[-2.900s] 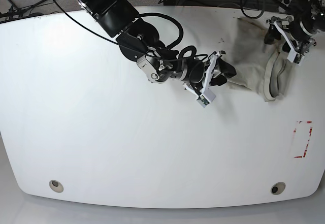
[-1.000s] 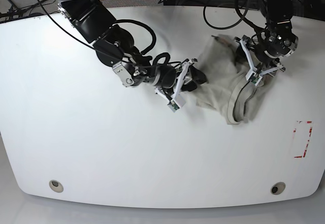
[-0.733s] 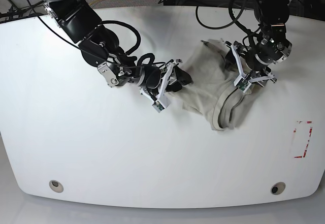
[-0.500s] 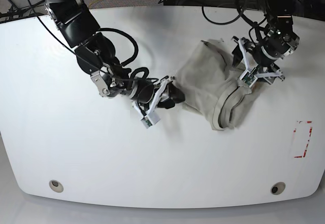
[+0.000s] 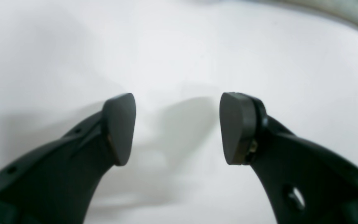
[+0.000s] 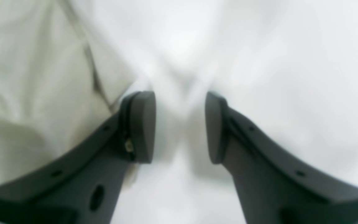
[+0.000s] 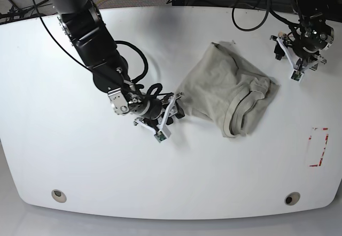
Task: Fold the T-shirt properly
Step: 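Pull the shirt corners with both grippers to square the folded shirt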
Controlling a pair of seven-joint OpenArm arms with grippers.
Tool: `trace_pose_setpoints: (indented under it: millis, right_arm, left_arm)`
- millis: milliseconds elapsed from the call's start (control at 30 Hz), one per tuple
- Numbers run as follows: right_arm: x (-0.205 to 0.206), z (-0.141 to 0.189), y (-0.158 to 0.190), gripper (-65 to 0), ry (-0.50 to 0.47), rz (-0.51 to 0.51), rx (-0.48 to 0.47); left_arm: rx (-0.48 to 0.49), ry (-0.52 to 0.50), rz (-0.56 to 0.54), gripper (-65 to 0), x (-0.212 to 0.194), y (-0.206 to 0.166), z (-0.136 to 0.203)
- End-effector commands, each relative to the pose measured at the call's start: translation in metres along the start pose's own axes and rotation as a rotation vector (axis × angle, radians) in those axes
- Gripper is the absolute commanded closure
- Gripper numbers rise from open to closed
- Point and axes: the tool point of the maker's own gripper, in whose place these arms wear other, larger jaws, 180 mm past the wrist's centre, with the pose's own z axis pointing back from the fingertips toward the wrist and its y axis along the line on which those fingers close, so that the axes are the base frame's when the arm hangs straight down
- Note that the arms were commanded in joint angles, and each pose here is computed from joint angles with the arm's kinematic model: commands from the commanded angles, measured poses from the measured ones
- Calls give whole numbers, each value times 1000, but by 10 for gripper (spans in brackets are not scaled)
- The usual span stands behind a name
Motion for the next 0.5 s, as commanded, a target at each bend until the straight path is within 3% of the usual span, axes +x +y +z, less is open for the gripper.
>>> trace_pose_setpoints:
  millis: [0, 267, 467]
  right_arm:
    - [29, -1, 5, -239, -63, 54, -2]
    - [6, -5, 16, -239, -30, 41, 14]
    - [-18, 5, 38, -239, -20, 73, 91]
  left_arm:
    - [8, -51, 21, -390, 18, 12, -5]
    - [-80, -71, 49, -390, 59, 7, -44]
    - [-142, -81, 10, -390, 86, -9, -61]
